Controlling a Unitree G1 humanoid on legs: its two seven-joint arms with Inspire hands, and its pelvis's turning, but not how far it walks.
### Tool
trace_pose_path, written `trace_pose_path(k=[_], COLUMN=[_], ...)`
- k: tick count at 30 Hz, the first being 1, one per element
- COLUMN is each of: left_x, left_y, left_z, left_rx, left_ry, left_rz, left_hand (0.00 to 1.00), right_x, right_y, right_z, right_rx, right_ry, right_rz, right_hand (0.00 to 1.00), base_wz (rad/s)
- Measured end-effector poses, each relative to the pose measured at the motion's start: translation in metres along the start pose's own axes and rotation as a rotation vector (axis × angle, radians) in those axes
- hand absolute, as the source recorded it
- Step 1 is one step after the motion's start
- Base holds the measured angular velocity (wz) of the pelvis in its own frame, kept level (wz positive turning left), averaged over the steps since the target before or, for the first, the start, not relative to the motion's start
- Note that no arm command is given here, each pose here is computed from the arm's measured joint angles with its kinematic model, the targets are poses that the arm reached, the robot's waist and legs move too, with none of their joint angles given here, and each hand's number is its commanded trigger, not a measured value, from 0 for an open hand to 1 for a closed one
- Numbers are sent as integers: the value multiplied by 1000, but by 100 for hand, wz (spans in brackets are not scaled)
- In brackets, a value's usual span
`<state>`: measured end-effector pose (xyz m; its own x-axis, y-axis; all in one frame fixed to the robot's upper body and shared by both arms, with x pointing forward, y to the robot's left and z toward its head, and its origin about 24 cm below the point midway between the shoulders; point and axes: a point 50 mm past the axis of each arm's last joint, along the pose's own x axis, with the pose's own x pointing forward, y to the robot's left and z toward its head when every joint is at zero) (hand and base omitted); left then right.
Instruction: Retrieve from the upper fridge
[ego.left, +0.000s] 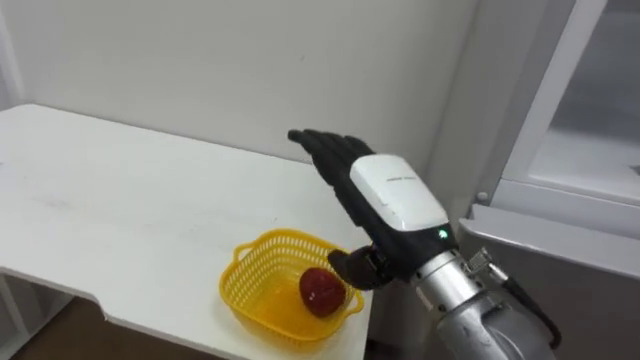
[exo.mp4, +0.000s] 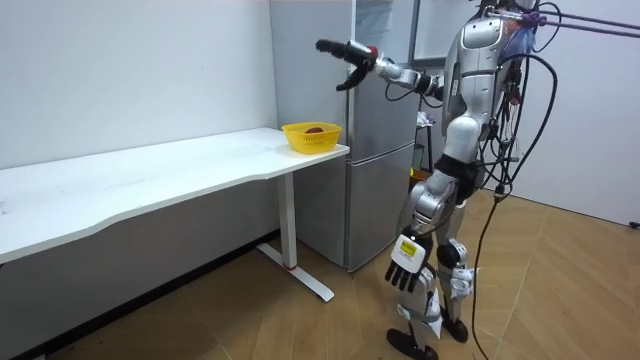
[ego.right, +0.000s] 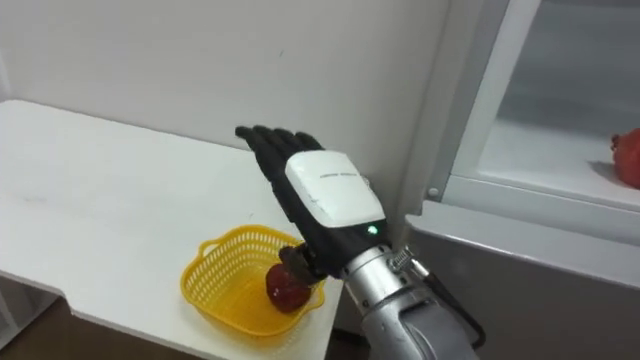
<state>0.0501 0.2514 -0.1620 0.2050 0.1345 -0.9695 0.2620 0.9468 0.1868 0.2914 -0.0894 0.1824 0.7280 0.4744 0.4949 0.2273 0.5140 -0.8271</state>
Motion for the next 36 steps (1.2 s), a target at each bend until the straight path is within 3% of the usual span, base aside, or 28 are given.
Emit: trace_pose_path(k=[16,21,27,36], left_x=[-1,-3,-4,-6], left_y=[-7,-10,-14,-16], left_z=[-10,-21,-31,-39], left_rx=[-17,-22,-48,-58], left_ry=[10,23,44,62], left_rz=[-4,-7,-2,-2], left_hand=[0,0,0,0], right_x=[-5,-24,-37,-53], right_y=[-51,-72,-93,-97], right_z=[24,16,-2,-14], right_rx=[167,225,171,185], right_ry=[-136,-105,-37,28], right_rz=[-273,-452,-622,-707], right_hand=[0,0,0,0], base_wz=[-8,-3,-10,1])
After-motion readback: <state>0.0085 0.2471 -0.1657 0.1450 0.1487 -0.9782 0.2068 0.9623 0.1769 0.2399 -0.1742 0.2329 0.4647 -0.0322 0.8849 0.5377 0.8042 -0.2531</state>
